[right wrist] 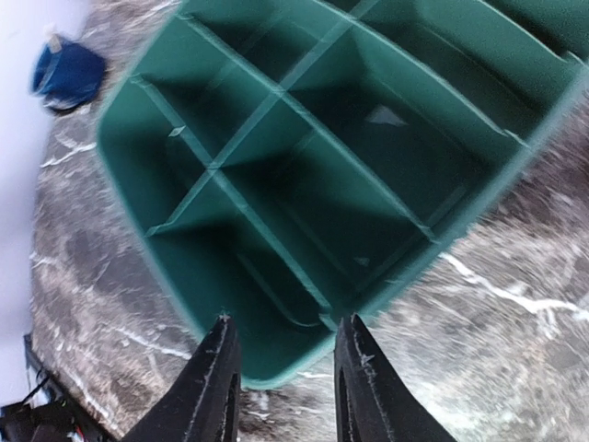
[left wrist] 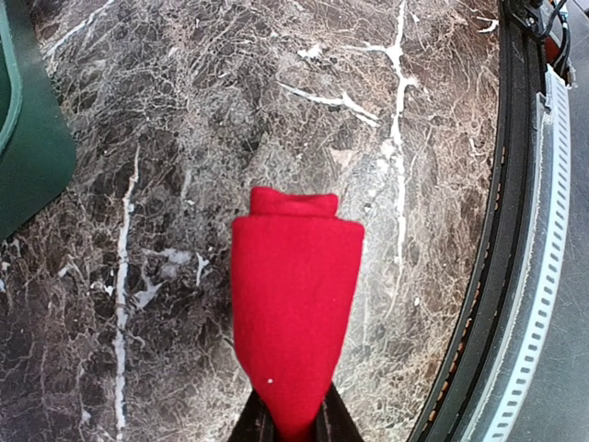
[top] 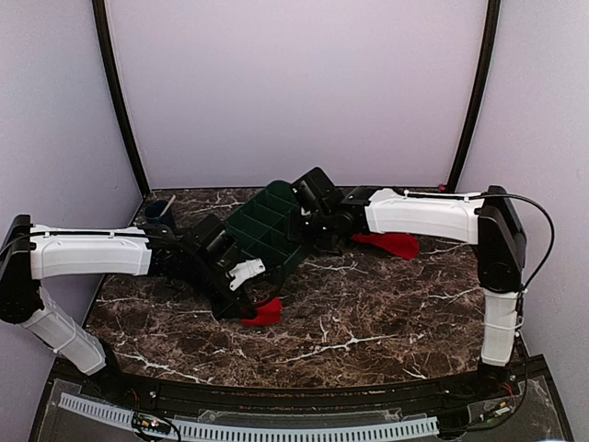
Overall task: Roll the socks
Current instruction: Move the storage box to the center of the board.
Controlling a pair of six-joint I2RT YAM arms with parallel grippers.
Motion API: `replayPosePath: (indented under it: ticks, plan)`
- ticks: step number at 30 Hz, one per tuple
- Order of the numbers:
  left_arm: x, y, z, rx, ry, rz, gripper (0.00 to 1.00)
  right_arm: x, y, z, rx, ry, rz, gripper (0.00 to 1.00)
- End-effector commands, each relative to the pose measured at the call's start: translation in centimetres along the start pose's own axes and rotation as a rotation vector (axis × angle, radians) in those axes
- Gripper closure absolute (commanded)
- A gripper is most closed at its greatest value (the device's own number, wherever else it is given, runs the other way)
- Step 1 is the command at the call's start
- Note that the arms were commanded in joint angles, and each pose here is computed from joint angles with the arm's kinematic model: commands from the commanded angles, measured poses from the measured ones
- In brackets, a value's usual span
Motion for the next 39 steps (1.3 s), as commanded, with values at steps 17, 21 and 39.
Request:
replayPosePath:
  ticks: [17, 21, 39]
  plan:
    - [-2.3, 1.5, -3.2, -0.144, -0.093, 0.064, 1.0, 1.2, -4.0, 2.6, 0.322, 0.074, 0.105, 0.69]
    - [-2.3, 1.6, -3.5, -0.159, -0.107, 0.074, 1.0, 1.6, -4.1, 3.2, 0.328, 0.092, 0.11, 0.69]
    - [-6.0, 3.7, -7.8, -0.386, -0.249, 0.129, 1.0, 6.1, -6.1, 4.7, 0.348, 0.216, 0.046, 0.94]
Point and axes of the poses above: each gripper's point midway between its finger pads, its own z axis out along the fingers, its own y axis along the line the jaws close on, x = y × z, the point moved 2 cm from there along -z, back along the fingers, and after that the axes turned 9 degrees about -z, right-handed, at the moved point
